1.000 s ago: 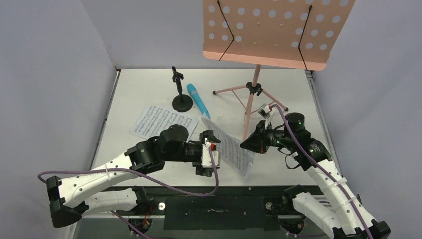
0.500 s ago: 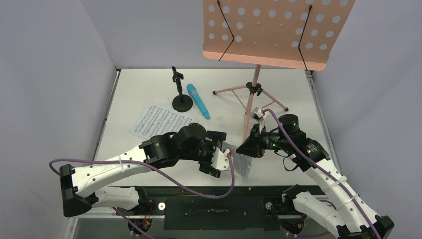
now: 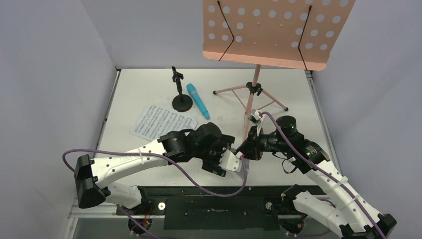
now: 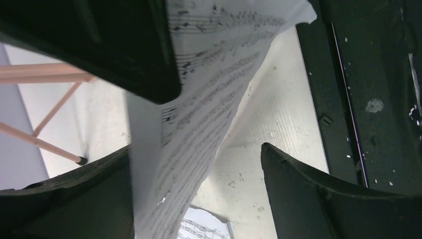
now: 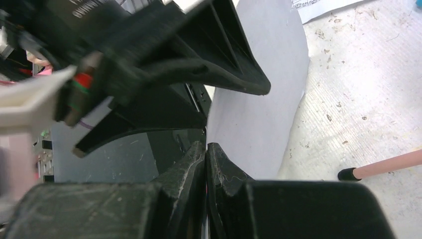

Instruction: Set up the instrument practice props

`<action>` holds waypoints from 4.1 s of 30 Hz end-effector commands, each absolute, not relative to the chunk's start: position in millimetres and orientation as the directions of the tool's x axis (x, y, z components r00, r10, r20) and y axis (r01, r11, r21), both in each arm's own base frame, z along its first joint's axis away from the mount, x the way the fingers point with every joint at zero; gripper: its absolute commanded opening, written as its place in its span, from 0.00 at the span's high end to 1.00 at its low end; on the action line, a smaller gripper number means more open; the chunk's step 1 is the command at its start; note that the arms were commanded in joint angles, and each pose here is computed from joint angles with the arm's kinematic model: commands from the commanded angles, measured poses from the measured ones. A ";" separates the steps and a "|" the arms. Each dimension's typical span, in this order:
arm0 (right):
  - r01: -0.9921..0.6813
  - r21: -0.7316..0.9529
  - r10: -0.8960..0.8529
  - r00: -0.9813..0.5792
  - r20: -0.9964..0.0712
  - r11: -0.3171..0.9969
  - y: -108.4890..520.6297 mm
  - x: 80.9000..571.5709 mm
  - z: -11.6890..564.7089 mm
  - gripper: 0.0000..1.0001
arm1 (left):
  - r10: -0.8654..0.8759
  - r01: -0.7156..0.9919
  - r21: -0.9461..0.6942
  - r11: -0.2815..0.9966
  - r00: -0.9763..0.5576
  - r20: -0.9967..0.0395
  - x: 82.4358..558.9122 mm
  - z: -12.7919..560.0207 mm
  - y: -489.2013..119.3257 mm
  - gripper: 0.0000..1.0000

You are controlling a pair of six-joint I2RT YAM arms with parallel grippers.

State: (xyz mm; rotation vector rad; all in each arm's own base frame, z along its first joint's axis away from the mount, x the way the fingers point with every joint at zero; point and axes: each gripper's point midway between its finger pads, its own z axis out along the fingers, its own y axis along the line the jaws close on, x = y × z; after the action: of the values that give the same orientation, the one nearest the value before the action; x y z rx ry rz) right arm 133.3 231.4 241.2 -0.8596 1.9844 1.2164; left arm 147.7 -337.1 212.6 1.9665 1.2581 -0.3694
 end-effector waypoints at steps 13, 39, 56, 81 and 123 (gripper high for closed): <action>-0.840 0.431 -0.149 -0.497 -0.855 0.328 237.9 136.9 263.3 0.95 | 0.660 0.858 0.428 -0.284 0.499 -0.562 145.9 210.7 -340.4 0.68; -0.643 0.277 0.245 -0.142 -0.959 0.714 155.2 170.5 340.9 0.07 | 0.650 0.924 0.326 0.200 0.124 -0.750 170.1 224.1 -334.2 1.00; -0.674 0.282 0.261 -0.135 -0.956 0.683 159.2 164.5 344.8 0.10 | -0.147 0.919 -0.337 0.203 -0.312 -0.939 169.2 335.8 -321.8 1.00; -0.835 0.434 0.389 -0.296 -0.872 0.339 225.0 155.8 336.8 0.24 | -0.565 0.857 -0.516 0.010 -0.421 -0.710 165.1 406.9 -290.1 0.99; -0.825 0.375 0.252 -0.291 -0.923 0.423 226.9 167.3 326.8 0.95 | -0.266 0.798 -0.593 0.113 -0.550 -0.791 166.8 314.8 -313.0 0.70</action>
State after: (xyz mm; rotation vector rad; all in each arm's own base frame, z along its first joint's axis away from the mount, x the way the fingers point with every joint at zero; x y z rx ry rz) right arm 169.0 229.5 304.8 -0.4797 1.5635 1.2003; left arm 170.8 -310.4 293.9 0.4748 1.5695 -1.5700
